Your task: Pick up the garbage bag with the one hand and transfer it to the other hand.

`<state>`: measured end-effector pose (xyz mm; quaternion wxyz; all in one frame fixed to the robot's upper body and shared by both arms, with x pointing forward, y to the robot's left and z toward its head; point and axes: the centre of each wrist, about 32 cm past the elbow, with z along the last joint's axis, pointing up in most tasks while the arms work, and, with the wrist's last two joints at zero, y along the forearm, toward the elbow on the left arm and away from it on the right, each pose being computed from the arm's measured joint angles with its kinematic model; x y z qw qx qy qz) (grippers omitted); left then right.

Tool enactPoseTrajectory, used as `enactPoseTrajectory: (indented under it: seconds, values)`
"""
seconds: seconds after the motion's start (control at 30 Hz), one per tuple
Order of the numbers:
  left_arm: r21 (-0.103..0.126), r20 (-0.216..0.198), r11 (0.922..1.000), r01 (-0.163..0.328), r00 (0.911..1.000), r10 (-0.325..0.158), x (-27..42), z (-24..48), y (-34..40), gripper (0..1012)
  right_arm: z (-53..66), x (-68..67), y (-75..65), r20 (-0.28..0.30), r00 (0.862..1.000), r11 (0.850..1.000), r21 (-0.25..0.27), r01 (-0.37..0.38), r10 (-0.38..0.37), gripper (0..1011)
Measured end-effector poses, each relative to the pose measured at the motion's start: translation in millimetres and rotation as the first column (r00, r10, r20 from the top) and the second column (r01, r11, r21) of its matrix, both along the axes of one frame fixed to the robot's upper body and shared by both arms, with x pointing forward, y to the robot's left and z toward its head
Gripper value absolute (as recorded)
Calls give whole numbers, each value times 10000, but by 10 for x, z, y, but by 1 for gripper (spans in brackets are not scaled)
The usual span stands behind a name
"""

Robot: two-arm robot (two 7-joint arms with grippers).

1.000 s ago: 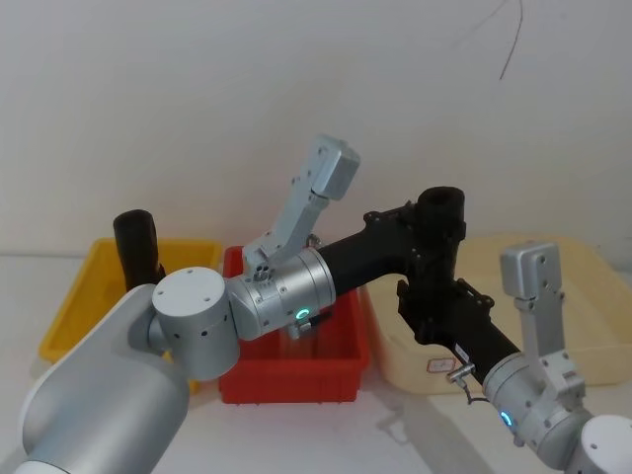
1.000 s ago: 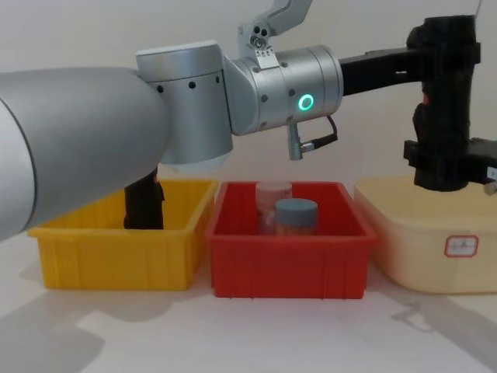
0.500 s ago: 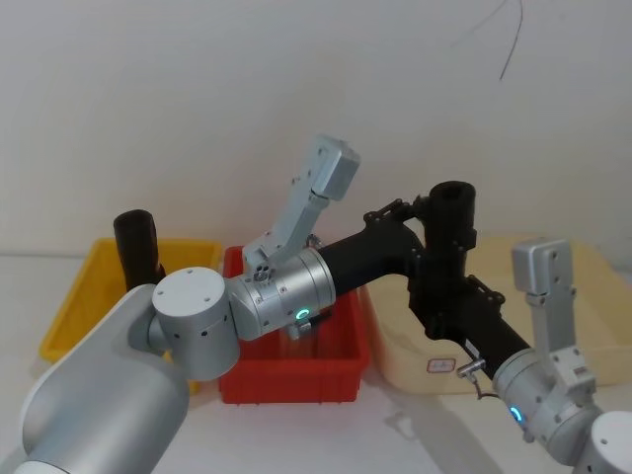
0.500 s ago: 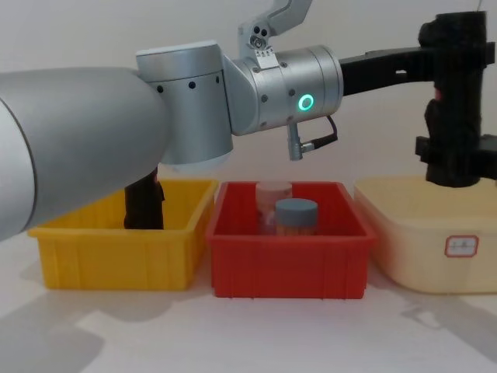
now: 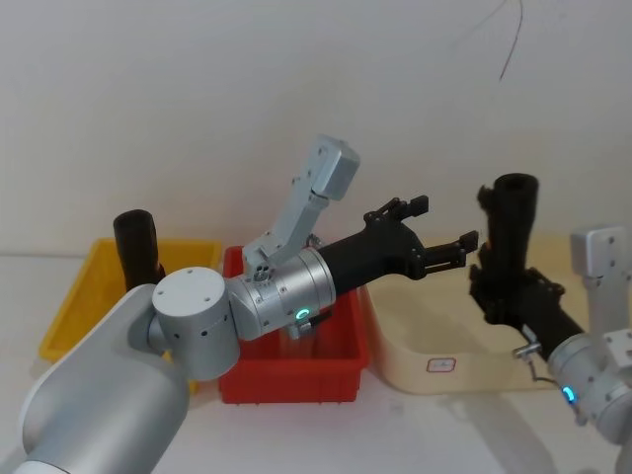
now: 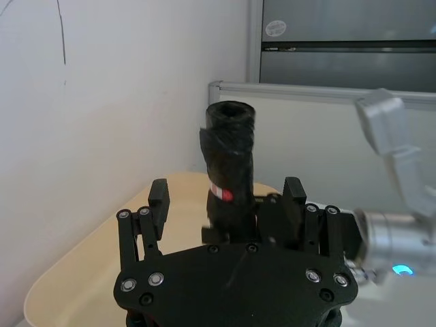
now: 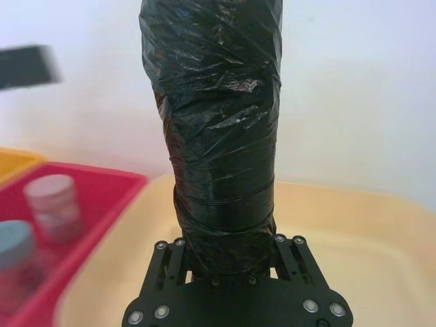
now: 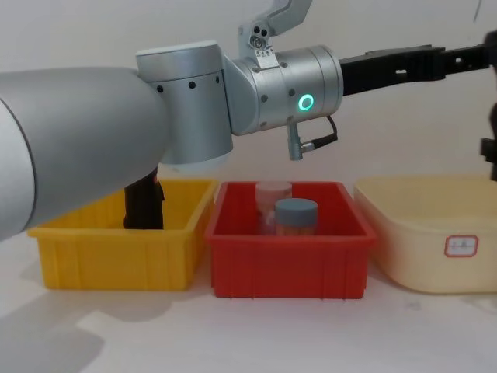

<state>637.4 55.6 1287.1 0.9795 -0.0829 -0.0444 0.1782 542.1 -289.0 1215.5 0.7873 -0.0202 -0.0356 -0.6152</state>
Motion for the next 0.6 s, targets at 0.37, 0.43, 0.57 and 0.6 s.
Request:
enactPoseTrajectory:
  seconds: [0.37,0.43,0.57,0.6]
  values:
    - [0,0,10000,-1,10000,1,0,0,1,1000,46,297,-415,-445,9937,9940,-418,1013,-1032,594]
    - [1,-1,10000,0,10000,0,0,0,0,1001,64,340,-468,-503,9922,9924,-528,1115,-1141,647]
    - [-3,6,10000,-17,10000,17,0,2,5,1000,95,394,-536,-579,9909,9904,-730,1173,-1216,752]
    - [-9,6,10000,-32,10000,32,-1,1,7,1001,113,410,-552,-575,9911,9899,-818,1154,-1203,802]
